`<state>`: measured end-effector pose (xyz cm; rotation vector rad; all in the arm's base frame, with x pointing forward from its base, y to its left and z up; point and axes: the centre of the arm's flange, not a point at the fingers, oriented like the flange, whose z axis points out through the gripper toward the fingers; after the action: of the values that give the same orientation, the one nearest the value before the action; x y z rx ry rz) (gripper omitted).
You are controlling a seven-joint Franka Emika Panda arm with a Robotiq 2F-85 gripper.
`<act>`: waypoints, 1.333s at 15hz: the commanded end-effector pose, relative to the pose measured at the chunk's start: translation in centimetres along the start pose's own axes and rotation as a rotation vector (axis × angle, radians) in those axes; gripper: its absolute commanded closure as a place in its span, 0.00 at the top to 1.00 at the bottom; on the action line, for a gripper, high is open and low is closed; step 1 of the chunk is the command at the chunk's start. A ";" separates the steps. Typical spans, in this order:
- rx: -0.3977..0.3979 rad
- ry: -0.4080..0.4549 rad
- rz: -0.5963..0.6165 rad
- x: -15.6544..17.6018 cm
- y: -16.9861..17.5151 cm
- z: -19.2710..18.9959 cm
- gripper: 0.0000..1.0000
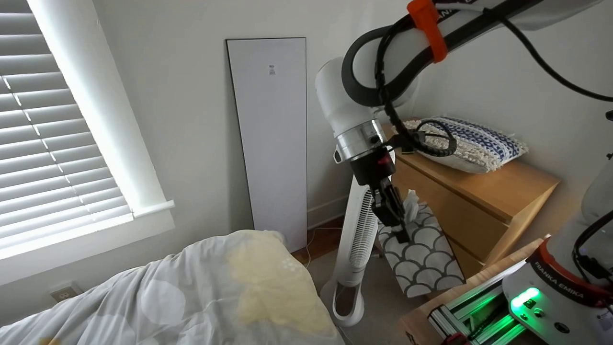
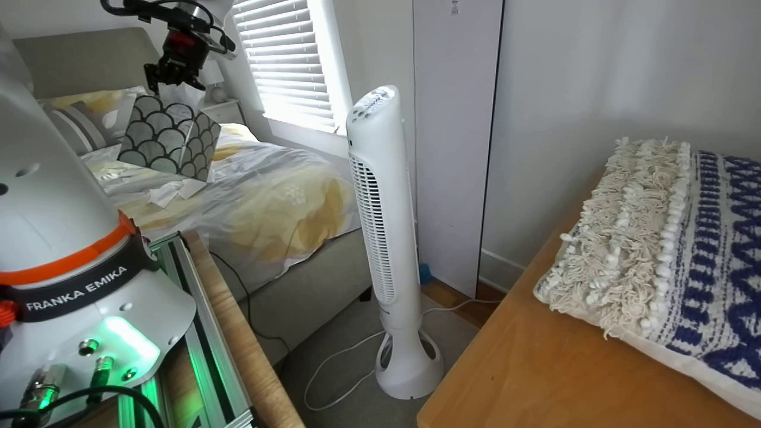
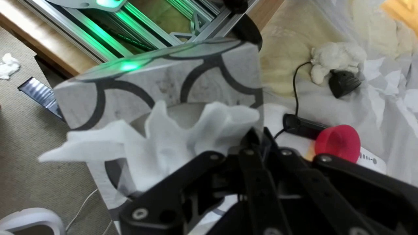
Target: Put the napkin box on the cabinet on the right
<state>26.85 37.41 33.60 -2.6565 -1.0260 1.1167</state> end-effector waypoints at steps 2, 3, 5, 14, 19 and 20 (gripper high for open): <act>-0.006 -0.002 -0.002 -0.1 -0.2 0.2 0.04; -0.008 -0.003 -0.004 -0.1 -0.3 0.3 0.04; -0.021 0.072 0.057 0.1 0.5 -0.9 0.01; 0.064 0.422 0.367 -11.9 10.6 -6.3 0.01; 0.086 0.551 0.557 -20.0 13.9 -5.2 0.01; 0.090 0.574 0.596 -21.4 14.7 -4.9 0.01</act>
<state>32.11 19.15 43.61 -2.9378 -0.2560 0.4888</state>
